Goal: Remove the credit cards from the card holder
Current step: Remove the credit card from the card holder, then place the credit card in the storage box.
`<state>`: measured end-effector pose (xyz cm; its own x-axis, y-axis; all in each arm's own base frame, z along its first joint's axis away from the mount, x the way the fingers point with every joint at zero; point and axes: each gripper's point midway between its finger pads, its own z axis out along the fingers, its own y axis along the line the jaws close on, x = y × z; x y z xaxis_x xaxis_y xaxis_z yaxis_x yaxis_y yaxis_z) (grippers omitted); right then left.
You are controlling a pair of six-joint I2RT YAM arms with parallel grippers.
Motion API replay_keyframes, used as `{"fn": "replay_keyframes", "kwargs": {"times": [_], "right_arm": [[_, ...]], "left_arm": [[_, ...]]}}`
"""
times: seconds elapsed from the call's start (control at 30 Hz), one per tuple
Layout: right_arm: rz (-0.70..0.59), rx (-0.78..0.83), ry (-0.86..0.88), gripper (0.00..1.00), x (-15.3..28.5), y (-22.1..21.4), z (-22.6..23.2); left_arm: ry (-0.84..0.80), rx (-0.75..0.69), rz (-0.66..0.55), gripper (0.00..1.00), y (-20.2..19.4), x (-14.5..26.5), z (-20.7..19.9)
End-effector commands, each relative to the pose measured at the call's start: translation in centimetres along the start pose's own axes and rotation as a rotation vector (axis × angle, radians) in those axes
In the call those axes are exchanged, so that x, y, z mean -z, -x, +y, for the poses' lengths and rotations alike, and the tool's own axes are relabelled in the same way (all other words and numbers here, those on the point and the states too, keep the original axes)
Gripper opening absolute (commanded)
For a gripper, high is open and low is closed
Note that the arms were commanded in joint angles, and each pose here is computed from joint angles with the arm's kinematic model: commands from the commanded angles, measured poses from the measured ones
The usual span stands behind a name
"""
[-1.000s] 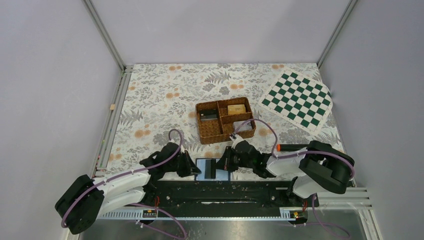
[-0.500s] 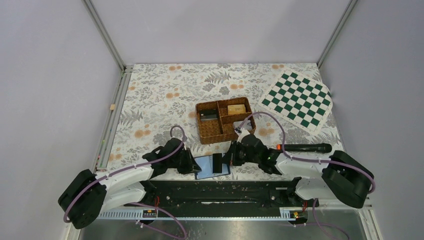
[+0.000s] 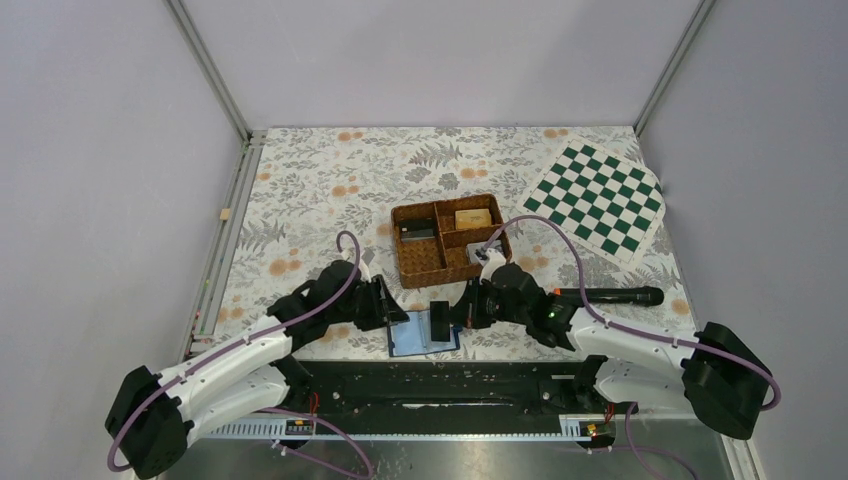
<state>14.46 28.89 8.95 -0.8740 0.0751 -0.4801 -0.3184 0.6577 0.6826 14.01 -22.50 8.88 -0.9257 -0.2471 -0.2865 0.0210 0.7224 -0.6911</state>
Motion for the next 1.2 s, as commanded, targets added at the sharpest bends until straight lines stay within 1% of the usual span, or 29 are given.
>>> {"fn": "replay_keyframes", "kwargs": {"times": [0.0, 0.17, 0.33, 0.47, 0.57, 0.63, 0.7, 0.73, 0.8, 0.83, 0.87, 0.97, 1.03, 1.1, 1.13, 1.17], "right_arm": [[-0.034, 0.045, 0.064, 0.0, 0.8, 1.9, 2.5], [-0.028, 0.031, 0.092, 0.0, 1.0, 1.9, 3.2], [0.013, 0.021, 0.205, 0.0, 1.7, 1.9, 6.0], [0.028, 0.05, 0.327, 0.0, 2.7, 1.9, 8.4], [0.035, 0.11, 0.391, 0.0, 3.4, 1.8, 9.4], [0.046, 0.146, 0.419, 0.0, 3.8, 1.6, 9.9], [0.076, 0.185, 0.459, 0.0, 4.0, 1.2, 10.4], [0.094, 0.198, 0.476, 0.0, 4.1, 1.1, 10.8], [0.119, 0.202, 0.479, 0.0, 4.1, 0.9, 11.0], [0.12, 0.202, 0.477, 0.0, 4.1, 1.0, 11.0], [0.117, 0.201, 0.475, 0.0, 4.1, 1.1, 11.1], [0.076, 0.225, 0.434, 0.07, 4.2, 2.0, 10.9], [0.041, 0.258, 0.378, 0.16, 4.4, 2.9, 10.4], [-0.003, 0.308, 0.326, 0.22, 4.7, 4.2, 10.3], [-0.021, 0.341, 0.301, 0.27, 5.0, 4.7, 10.1], [-0.034, 0.374, 0.271, 0.36, 5.2, 5.2, 9.8]], "left_arm": [[-0.13, -0.125, -0.057, 0.39, 1.7, 1.1, -3.5], [-0.26, -0.165, -0.038, 0.43, 1.0, 1.1, -5.2], [-0.369, -0.224, -0.03, 0.5, 0.9, 1.9, -7.3], [-0.388, -0.267, -0.026, 0.54, 0.9, 2.3, -8.0], [-0.392, -0.272, -0.02, 0.55, 0.9, 2.5, -8.2], [-0.421, -0.279, -0.018, 0.54, 0.8, 2.8, -8.7], [-0.492, -0.301, -0.002, 0.51, 0.5, 3.4, -9.9], [-0.511, -0.304, 0.009, 0.45, 0.3, 3.5, -10.2], [-0.534, -0.299, 0.022, 0.26, 0.3, 3.8, -10.9], [-0.538, -0.292, 0.025, 0.19, 0.3, 3.9, -11.1], [-0.538, -0.283, 0.027, 0.13, 0.4, 4.0, -11.2], [-0.548, -0.241, 0.021, 0.0, 0.7, 4.7, -11.9], [-0.548, -0.191, 0.001, 0.0, 1.1, 5.2, -12.2], [-0.561, -0.133, -0.02, 0.0, 1.6, 5.7, -12.7], [-0.567, -0.099, -0.032, 0.0, 1.9, 6.0, -13.0], [-0.566, -0.057, -0.043, 0.0, 2.2, 6.2, -13.1]]}}
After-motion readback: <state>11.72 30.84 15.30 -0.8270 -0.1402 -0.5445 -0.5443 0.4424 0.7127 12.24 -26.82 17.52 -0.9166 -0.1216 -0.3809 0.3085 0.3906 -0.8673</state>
